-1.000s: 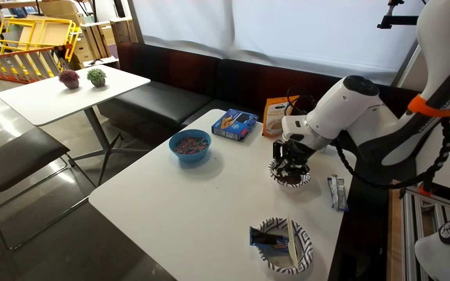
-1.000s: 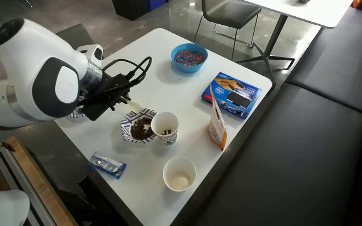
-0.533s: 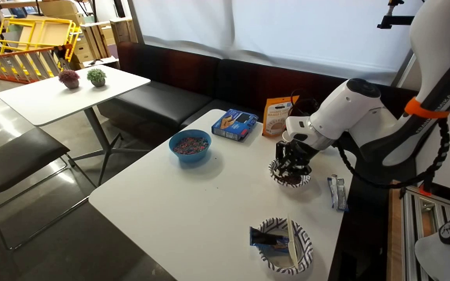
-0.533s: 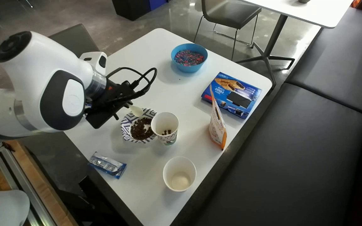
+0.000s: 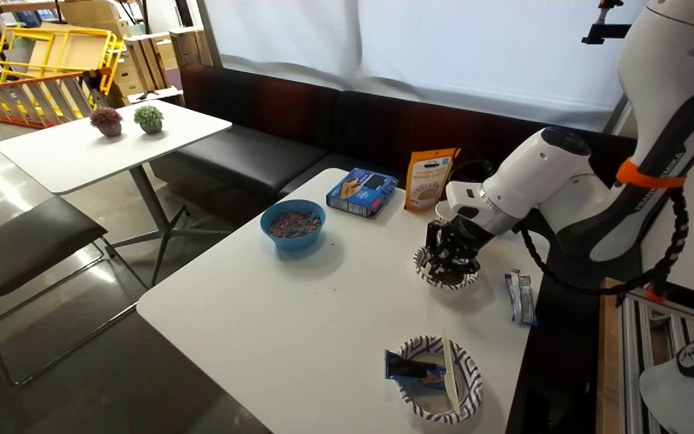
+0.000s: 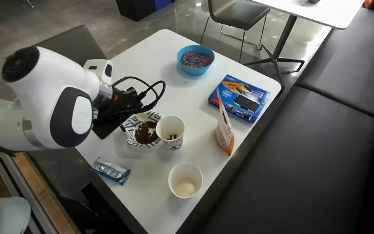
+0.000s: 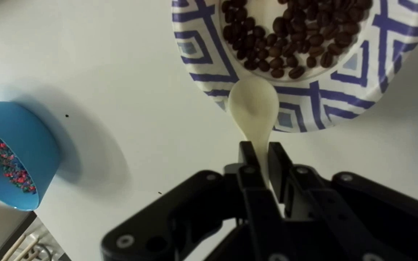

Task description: Use the spoon to put some of the brown objects into the cup

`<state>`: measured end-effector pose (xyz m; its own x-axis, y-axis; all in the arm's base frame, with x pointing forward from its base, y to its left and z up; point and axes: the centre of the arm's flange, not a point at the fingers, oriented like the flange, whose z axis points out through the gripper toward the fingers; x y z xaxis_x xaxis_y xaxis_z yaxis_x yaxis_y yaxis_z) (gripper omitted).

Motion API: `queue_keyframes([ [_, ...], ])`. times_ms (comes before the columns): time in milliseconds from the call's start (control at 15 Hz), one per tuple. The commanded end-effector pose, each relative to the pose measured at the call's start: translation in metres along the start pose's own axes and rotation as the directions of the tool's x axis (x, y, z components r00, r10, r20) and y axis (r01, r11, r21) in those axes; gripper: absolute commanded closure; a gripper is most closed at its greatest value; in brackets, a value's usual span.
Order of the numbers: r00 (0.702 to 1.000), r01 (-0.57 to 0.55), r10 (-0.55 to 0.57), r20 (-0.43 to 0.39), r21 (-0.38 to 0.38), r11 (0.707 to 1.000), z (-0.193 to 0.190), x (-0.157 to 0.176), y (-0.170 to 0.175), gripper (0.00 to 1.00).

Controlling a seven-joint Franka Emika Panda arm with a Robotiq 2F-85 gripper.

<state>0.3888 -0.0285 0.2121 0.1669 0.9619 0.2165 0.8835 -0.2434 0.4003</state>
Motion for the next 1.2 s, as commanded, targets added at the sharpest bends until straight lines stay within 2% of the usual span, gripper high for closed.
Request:
queue_keyframes([
  [0,1.0,0.001,-0.001,-0.029,0.002,1.0,0.016,-0.007,-0.02,0.97],
  [400,0.999,-0.005,0.006,-0.032,0.009,1.0,0.021,-0.02,-0.024,0.97],
  [1133,0.999,-0.001,0.001,0.043,0.016,1.0,0.012,-0.036,-0.03,0.97],
])
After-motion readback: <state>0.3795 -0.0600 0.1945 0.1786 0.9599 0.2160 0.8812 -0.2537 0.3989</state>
